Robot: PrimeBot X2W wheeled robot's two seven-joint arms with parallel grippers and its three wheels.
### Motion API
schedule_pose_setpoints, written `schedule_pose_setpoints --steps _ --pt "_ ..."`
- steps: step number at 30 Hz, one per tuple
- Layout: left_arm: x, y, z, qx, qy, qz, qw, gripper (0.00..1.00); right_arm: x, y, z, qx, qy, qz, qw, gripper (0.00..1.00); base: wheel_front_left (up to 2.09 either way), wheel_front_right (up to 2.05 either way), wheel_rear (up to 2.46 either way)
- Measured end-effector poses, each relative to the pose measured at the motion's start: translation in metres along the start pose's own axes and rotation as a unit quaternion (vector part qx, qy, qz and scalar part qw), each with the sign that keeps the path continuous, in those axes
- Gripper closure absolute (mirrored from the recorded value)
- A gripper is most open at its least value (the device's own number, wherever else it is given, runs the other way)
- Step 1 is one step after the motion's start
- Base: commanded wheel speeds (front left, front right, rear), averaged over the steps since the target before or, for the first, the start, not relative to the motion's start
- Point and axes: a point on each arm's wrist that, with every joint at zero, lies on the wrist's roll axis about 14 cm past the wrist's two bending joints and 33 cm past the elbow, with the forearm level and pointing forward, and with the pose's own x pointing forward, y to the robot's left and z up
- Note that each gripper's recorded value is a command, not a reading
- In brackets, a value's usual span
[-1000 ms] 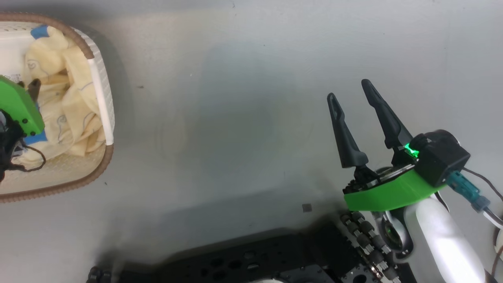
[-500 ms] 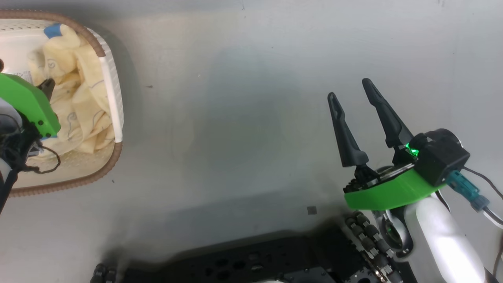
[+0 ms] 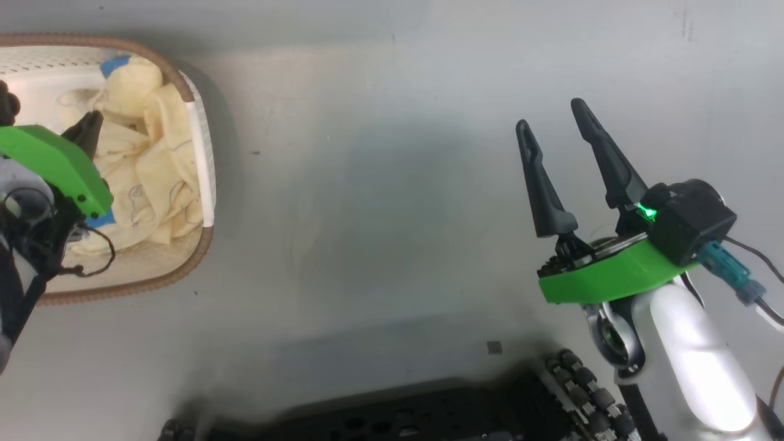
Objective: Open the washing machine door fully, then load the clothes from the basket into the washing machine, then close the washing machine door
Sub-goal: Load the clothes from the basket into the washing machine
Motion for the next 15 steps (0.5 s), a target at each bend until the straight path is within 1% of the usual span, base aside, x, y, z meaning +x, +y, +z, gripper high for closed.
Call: schedule_pose_setpoints --steps 1,7,11,15 --pt "-0.008 -0.002 0.006 0.012 -0.015 -0.001 1.0 1.0 0.001 0.002 0.007 -0.002 -0.007 0.003 1.0 0.0 0.0 0.0 0.0" --pt "-0.039 -0.011 0.022 0.037 -0.063 -0.005 0.997 1.0 -0.004 0.013 0.028 0.001 -0.027 0.013 1.0 0.0 0.0 0.0 0.0" --pt "-0.063 -0.015 0.041 0.058 -0.103 -0.003 0.993 1.0 -0.009 0.022 0.046 0.001 -0.044 0.022 0.999 0.0 0.0 0.0 0.0" --pt "-0.082 -0.02 0.053 0.066 -0.129 -0.002 0.99 1.0 -0.013 0.028 0.06 0.001 -0.057 0.027 0.998 0.0 0.0 0.0 0.0"
